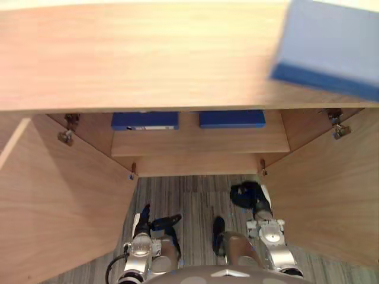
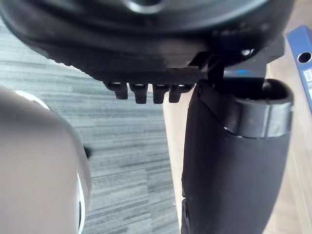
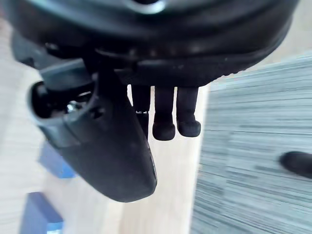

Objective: Walk over to the cabinet, pick up the folder, carry it to the office cabinet, place the folder inside the office cabinet, then close the office cabinet door

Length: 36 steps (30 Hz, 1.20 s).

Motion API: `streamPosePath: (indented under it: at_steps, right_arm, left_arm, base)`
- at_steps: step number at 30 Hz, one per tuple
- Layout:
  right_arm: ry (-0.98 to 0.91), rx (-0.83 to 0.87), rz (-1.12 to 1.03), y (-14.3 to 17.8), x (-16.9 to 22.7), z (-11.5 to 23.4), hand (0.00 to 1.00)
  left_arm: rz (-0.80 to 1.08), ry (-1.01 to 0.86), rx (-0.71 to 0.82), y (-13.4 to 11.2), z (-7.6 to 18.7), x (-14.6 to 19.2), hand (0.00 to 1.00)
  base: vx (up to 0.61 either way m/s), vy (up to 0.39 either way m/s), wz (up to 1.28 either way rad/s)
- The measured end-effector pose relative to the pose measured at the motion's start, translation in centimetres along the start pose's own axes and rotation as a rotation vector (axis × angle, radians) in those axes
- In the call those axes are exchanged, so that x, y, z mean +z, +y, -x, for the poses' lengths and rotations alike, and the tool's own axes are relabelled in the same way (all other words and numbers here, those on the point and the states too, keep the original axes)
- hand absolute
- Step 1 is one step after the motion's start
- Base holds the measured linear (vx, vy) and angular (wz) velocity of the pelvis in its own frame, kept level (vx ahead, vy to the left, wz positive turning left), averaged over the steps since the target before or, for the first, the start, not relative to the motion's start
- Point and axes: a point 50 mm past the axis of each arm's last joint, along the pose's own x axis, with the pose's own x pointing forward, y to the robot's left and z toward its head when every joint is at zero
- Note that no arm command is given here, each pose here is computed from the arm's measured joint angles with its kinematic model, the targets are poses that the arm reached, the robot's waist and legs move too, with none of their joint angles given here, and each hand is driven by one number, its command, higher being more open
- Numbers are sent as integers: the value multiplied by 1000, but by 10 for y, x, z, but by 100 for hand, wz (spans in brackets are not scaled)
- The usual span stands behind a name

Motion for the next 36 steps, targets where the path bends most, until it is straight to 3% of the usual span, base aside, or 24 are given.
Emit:
streamPosePath:
  at_steps: [5, 6, 17, 36]
  right_arm:
    - [176, 5, 49, -3, -38, 6, 0]
    - [206, -9, 44, -6, -44, 7, 100]
    - [395, -102, 26, -20, -78, 17, 100]
    - [536, -170, -96, -23, -100, 29, 100]
  left_arm:
    - [-10, 36, -5, 1, 2, -10, 100]
    - [-13, 46, -8, 1, 2, -13, 100]
    - [-38, 101, -10, 4, 4, -27, 100]
    - [-59, 148, -17, 7, 6, -38, 100]
  base:
    - [56, 49, -6]
    - [0, 0, 0]
    - [-85, -3, -2]
    - [2, -1, 2]
